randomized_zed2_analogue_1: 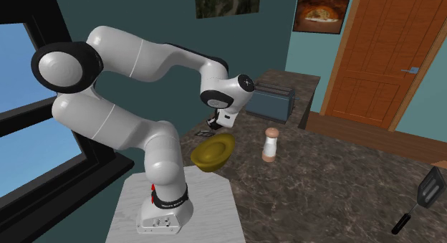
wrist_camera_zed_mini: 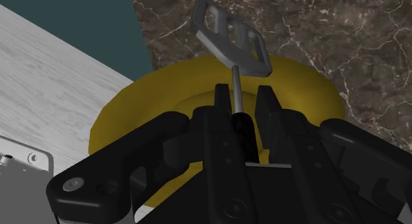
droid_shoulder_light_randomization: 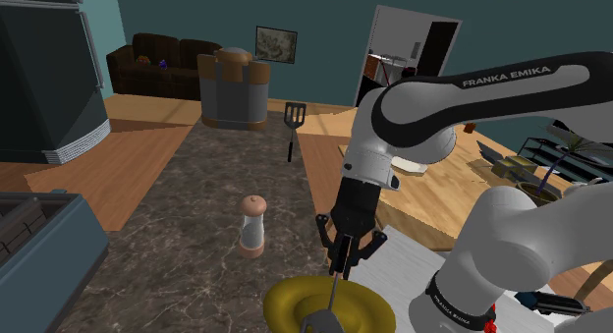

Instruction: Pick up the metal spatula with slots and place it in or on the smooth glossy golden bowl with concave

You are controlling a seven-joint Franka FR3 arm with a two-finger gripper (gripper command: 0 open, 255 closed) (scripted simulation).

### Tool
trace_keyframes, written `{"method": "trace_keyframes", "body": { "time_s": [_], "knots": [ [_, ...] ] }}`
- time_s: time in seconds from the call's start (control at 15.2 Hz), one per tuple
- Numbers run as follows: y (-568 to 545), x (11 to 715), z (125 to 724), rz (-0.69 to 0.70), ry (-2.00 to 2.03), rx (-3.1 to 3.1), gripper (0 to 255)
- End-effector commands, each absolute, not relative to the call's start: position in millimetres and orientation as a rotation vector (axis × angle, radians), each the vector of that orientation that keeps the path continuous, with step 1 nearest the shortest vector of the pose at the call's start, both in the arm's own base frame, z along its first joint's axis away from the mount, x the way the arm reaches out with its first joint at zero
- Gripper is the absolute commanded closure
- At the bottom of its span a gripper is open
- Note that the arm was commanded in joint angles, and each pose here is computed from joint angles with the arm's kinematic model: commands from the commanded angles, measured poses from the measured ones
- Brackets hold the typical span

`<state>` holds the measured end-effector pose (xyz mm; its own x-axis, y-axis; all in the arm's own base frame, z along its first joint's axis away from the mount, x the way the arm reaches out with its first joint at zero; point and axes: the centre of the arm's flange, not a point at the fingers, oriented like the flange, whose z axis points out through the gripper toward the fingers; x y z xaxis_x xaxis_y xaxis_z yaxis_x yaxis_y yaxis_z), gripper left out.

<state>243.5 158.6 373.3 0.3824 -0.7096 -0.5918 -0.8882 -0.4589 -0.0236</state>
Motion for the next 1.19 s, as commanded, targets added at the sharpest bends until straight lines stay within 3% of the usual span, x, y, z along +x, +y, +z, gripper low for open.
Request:
{"method": "trace_keyframes", "body": {
  "time_s": [0.0,0.07,1.12],
  "knots": [
    [158.6,243.5,373.3,0.739,1.394,-2.309,255],
    [158.6,243.5,373.3,0.739,1.394,-2.309,0],
    [131.9,256.2,413.5,0.739,1.394,-2.309,0]
  ]
}}
